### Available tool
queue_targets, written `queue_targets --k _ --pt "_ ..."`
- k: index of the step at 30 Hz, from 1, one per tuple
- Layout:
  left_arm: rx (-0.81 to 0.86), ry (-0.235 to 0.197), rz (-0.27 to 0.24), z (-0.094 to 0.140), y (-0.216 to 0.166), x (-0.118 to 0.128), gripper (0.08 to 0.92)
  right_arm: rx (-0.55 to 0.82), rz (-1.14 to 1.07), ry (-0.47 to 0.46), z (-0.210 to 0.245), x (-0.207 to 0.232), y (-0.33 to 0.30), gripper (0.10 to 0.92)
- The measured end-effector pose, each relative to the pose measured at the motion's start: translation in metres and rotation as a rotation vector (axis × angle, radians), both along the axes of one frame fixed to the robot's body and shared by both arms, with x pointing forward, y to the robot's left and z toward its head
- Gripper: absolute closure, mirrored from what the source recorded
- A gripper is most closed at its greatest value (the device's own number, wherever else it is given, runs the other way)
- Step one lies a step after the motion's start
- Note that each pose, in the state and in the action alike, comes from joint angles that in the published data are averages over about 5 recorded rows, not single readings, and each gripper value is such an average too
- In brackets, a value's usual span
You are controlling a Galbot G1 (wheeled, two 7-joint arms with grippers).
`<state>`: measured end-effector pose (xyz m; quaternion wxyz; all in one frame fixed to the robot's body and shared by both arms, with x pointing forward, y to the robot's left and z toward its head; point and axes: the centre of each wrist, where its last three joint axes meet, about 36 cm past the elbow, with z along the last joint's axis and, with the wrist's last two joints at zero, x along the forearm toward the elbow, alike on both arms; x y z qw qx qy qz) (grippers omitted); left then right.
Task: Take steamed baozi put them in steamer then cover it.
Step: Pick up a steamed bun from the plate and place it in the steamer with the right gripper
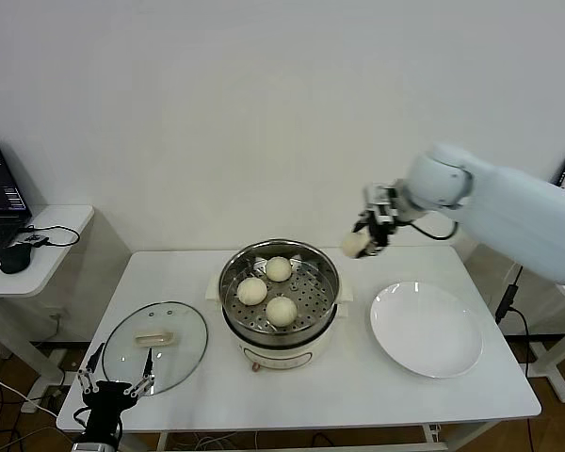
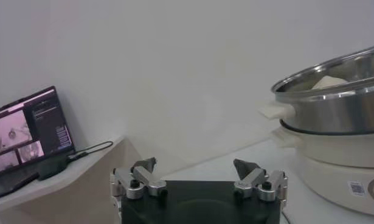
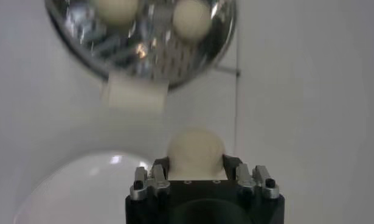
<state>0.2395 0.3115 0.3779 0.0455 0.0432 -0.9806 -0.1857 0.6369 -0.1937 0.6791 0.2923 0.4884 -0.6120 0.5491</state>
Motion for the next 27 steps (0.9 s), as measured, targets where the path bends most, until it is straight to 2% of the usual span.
queue_targets --k 9,20,27 --pt "-0.002 0.005 0.018 -0.003 0.004 -0.003 0.177 0.012 -0.026 0.061 -0.033 0.002 0.059 0.454" --pt "-0.001 0.006 0.022 -0.003 0.007 -0.002 0.177 -0.019 -0.079 0.099 -0.078 0.003 0.08 0.454" --pt "-0.002 0.006 0.023 -0.004 0.007 -0.001 0.177 -0.025 -0.085 0.11 -0.092 0.001 0.088 0.446"
